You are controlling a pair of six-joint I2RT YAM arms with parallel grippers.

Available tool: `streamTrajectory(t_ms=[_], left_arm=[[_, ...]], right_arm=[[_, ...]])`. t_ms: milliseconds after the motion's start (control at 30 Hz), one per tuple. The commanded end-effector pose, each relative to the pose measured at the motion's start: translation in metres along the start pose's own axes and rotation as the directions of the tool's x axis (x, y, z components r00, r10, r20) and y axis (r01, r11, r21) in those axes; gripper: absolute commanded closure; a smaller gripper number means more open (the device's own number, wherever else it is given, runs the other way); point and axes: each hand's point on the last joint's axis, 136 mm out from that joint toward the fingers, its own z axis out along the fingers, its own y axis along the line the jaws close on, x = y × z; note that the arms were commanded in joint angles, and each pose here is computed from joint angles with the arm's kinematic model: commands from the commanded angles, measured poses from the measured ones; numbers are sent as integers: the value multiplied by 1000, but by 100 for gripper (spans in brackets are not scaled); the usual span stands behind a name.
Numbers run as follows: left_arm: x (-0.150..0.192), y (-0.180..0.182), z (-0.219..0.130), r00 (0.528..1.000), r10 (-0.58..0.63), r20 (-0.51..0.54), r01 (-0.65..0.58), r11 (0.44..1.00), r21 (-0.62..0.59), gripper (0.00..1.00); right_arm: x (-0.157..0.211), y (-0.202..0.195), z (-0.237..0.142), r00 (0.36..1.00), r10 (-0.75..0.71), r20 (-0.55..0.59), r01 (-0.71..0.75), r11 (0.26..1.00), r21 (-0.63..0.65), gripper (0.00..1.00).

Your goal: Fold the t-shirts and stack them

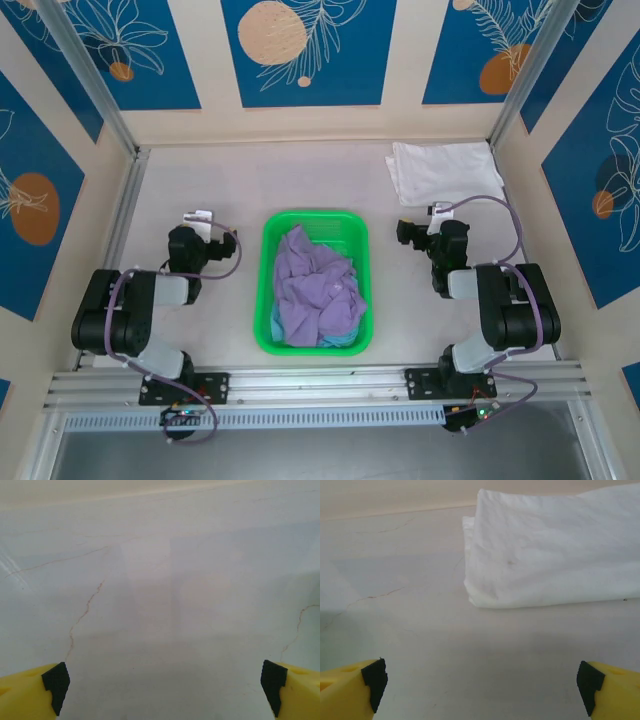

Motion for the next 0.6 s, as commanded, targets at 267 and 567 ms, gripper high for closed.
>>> streamTrajectory(t_ms=[267, 567], left_arm=[[-4, 1, 0, 1000, 6, 14, -6, 1000, 11, 0], [-4, 1, 0, 1000, 6, 13, -6, 1000, 11, 0]], right_arm=[[-4, -1, -1, 1000, -6, 16, 6, 1000, -6, 1], [-4, 0, -1, 1000, -6, 14, 6, 1000, -9, 1]])
